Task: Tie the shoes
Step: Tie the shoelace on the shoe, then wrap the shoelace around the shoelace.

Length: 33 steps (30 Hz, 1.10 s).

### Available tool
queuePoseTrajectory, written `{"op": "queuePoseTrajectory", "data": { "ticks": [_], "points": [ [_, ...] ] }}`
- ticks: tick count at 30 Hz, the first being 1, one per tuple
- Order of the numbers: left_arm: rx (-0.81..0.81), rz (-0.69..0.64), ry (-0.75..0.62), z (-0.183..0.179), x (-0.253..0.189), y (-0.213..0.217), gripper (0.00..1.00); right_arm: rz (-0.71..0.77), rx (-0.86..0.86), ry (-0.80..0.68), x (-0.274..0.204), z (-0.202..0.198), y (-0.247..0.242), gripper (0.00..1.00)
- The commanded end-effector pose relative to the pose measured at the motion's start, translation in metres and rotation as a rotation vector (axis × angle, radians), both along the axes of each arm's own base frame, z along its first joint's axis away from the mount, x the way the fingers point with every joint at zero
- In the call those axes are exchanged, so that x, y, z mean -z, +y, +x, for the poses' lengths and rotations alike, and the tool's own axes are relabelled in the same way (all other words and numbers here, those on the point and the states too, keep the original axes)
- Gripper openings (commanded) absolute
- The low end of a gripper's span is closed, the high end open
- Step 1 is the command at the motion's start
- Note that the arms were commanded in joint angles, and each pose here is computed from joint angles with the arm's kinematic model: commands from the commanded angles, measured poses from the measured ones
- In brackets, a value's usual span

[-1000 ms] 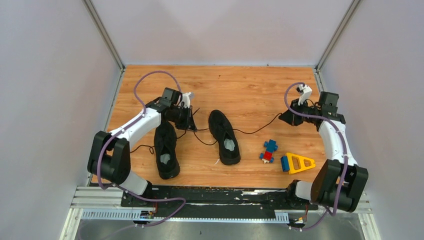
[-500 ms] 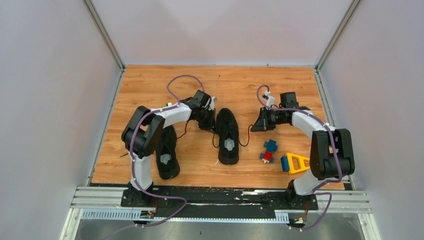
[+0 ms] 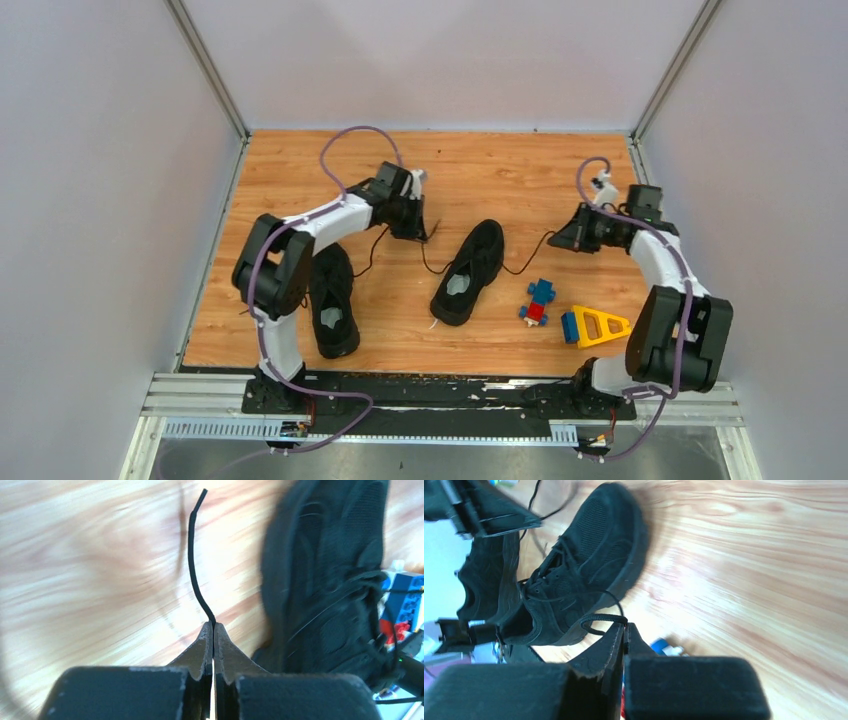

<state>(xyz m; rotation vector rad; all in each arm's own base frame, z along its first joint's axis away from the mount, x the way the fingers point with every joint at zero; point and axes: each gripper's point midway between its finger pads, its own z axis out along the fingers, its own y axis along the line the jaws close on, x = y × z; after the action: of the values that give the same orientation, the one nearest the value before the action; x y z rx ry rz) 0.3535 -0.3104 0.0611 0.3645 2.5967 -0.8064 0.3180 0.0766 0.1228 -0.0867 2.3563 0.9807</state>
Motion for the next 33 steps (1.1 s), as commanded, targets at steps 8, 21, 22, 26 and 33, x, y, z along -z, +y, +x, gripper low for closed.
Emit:
{"op": "queuePoseTrajectory", "data": {
  "ticks": [8,21,22,26,33],
  "points": [
    [-0.250,0.239,-0.283,0.022,-0.074,0.174,0.00,-0.090,0.447,-0.118,-0.052,-0.015,-0.134,0.00],
    [-0.506,0.166,-0.218,-0.021,-0.076,0.234,0.00,0.004,0.801,0.029,-0.039,-0.014,-0.206,0.00],
    [-0.510,0.167,-0.228,-0.022,-0.078,0.235,0.00,0.003,0.817,0.039,-0.035,-0.015,-0.210,0.00],
    [-0.532,0.199,-0.247,-0.027,-0.078,0.243,0.00,-0.004,0.880,0.075,-0.023,-0.020,-0.225,0.00],
    [-0.399,0.041,-0.259,-0.017,-0.086,0.203,0.00,0.019,0.671,-0.020,-0.035,-0.006,-0.184,0.00]
  ]
}}
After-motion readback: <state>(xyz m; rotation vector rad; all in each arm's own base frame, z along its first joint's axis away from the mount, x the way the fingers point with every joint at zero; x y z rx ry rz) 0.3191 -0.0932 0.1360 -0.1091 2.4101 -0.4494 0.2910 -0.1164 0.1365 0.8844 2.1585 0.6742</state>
